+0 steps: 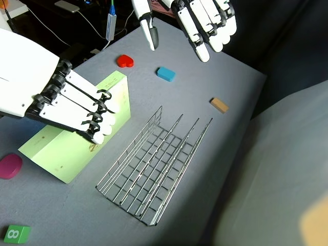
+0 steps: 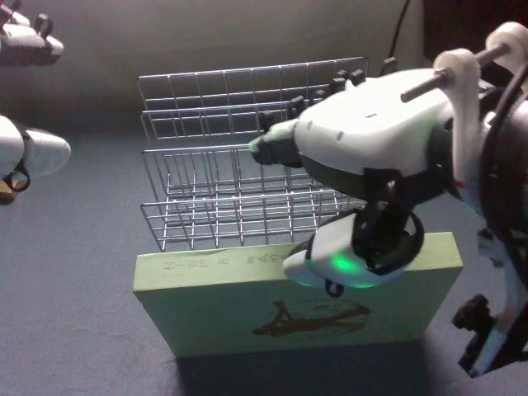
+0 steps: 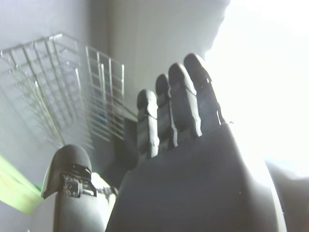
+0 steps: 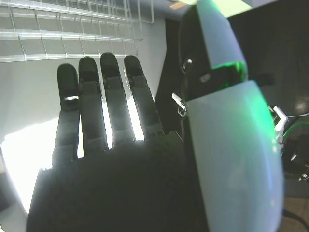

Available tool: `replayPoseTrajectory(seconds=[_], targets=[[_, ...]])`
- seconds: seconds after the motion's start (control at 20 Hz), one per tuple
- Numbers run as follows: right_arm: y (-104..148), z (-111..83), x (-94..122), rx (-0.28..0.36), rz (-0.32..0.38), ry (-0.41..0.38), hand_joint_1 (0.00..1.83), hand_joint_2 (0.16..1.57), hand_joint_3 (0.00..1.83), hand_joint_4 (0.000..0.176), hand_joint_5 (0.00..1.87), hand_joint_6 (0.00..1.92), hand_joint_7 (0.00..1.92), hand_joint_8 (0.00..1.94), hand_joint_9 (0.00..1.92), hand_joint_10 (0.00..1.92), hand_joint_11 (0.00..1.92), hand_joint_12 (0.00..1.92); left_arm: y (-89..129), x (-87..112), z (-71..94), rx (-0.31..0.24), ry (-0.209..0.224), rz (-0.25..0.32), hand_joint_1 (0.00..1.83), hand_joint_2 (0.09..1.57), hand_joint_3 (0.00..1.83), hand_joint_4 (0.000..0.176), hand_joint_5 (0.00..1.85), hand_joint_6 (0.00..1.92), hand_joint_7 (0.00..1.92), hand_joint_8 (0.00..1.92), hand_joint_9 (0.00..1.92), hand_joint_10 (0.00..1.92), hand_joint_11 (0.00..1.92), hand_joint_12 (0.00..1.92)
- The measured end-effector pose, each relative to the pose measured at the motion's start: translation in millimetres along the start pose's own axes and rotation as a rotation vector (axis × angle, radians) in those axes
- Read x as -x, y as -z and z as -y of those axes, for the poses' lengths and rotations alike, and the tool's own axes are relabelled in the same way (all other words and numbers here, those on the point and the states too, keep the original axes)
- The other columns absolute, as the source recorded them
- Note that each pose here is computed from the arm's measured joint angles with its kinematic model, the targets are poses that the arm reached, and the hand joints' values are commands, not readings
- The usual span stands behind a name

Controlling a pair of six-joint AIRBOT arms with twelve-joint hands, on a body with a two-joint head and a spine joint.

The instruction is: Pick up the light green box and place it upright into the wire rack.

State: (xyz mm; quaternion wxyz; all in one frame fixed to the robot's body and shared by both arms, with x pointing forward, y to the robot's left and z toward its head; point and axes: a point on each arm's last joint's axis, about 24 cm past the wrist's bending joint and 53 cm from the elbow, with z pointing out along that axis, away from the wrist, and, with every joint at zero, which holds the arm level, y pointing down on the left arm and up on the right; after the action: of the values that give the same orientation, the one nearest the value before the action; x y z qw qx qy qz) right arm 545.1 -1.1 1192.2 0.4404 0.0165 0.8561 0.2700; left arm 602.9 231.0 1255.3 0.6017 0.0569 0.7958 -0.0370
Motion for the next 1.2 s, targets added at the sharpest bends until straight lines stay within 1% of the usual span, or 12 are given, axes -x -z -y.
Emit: replayPoseTrajectory(seconds=[0.15,0.2,0.25,0.3,0.4,0.55,0.75,0.85,1.0,1.05,1.1,1.2], targets=[[-6.0,-8.7,-9.4,0.009,-0.037,-0.005,0.81,1.09,0.00,0.000,0.18,0.00,0.18,0.00,0.18,0.00,0.00,0.66,-0.8,6.2,-3.9,0.004,-0.027,0.015,0.13,1.21,0.00,0.053,0.24,0.00,0.24,0.00,0.21,0.00,0.00,0.57],[-9.5,-11.0,-14.8,0.006,-0.061,-0.009,0.81,1.08,0.00,0.000,0.19,0.00,0.19,0.00,0.19,0.00,0.00,0.66,-1.9,4.7,-6.0,0.005,-0.045,0.007,0.13,1.21,0.00,0.052,0.24,0.00,0.24,0.00,0.21,0.00,0.00,0.57],[-14.4,-12.5,-19.3,-0.002,-0.078,-0.011,0.81,1.08,0.00,0.000,0.20,0.01,0.20,0.00,0.20,0.01,0.00,0.71,-2.1,1.9,-9.0,0.008,-0.044,-0.008,0.13,1.21,0.00,0.052,0.24,0.00,0.24,0.00,0.21,0.00,0.00,0.57],[-19.1,-12.4,-19.5,-0.009,-0.078,-0.006,0.81,1.08,0.00,0.000,0.21,0.01,0.21,0.01,0.21,0.01,0.00,0.73,-1.8,0.6,-10.7,0.011,-0.039,-0.015,0.14,1.21,0.00,0.052,0.24,0.00,0.24,0.00,0.21,0.00,0.00,0.57],[-29.7,-13.3,-21.4,-0.021,-0.079,0.010,0.82,1.06,0.00,0.000,0.22,0.01,0.22,0.00,0.21,0.00,0.00,0.76,-1.1,3.4,-13.1,0.019,-0.059,-0.008,0.14,1.21,0.00,0.052,0.24,0.00,0.23,0.00,0.21,0.00,0.00,0.57],[-39.7,-11.6,-38.0,-0.041,-0.120,0.012,0.82,1.05,0.00,0.000,0.24,0.01,0.22,0.00,0.21,0.00,0.00,0.79,-1.0,2.4,-14.9,0.021,-0.058,-0.011,0.17,1.20,0.00,0.050,0.26,0.01,0.23,0.00,0.21,0.00,0.00,0.56],[-42.4,-13.0,-43.1,-0.045,-0.130,0.008,0.82,1.05,0.00,0.000,0.26,0.01,0.23,0.00,0.20,0.00,0.00,0.73,-1.1,2.3,-14.9,0.020,-0.057,-0.012,0.18,1.20,0.00,0.049,0.26,0.00,0.23,0.00,0.21,0.00,0.00,0.57],[-41.7,-10.6,-48.0,-0.057,-0.150,-0.026,0.82,1.04,0.00,0.000,0.25,0.00,0.24,0.00,0.21,0.00,0.00,0.74,-1.1,2.4,-14.8,0.020,-0.057,-0.012,0.17,1.20,0.00,0.049,0.26,0.00,0.24,0.00,0.22,0.00,0.00,0.61],[-42.0,-5.8,-53.5,-0.074,-0.163,-0.057,0.83,1.05,0.00,0.000,0.27,0.01,0.27,0.01,0.26,0.01,0.00,0.89,-1.0,1.4,-14.5,0.019,-0.052,-0.016,0.16,1.20,0.00,0.050,0.25,0.00,0.26,0.00,0.24,0.00,0.00,0.64],[-42.1,-5.7,-53.1,-0.074,-0.162,-0.058,0.83,1.05,0.00,0.000,0.27,0.01,0.27,0.01,0.26,0.01,0.00,0.89,-0.9,1.6,-14.4,0.018,-0.048,-0.016,0.16,1.20,0.00,0.050,0.25,0.00,0.26,0.00,0.24,0.00,0.00,0.64],[-42.2,-5.9,-52.0,-0.073,-0.157,-0.055,0.85,1.07,0.01,0.000,0.31,0.01,0.32,0.01,0.32,0.02,0.00,1.03,-1.0,1.5,-14.2,0.017,-0.048,-0.016,0.16,1.20,0.00,0.050,0.25,0.00,0.26,0.00,0.24,0.00,0.00,0.64],[-42.7,-5.4,-51.4,-0.073,-0.152,-0.055,0.88,1.08,0.01,0.000,0.34,0.02,0.37,0.02,0.37,0.03,0.00,1.08,-1.0,0.8,-13.9,0.016,-0.045,-0.019,0.16,1.20,0.00,0.050,0.25,0.00,0.26,0.00,0.24,0.00,0.00,0.64]])
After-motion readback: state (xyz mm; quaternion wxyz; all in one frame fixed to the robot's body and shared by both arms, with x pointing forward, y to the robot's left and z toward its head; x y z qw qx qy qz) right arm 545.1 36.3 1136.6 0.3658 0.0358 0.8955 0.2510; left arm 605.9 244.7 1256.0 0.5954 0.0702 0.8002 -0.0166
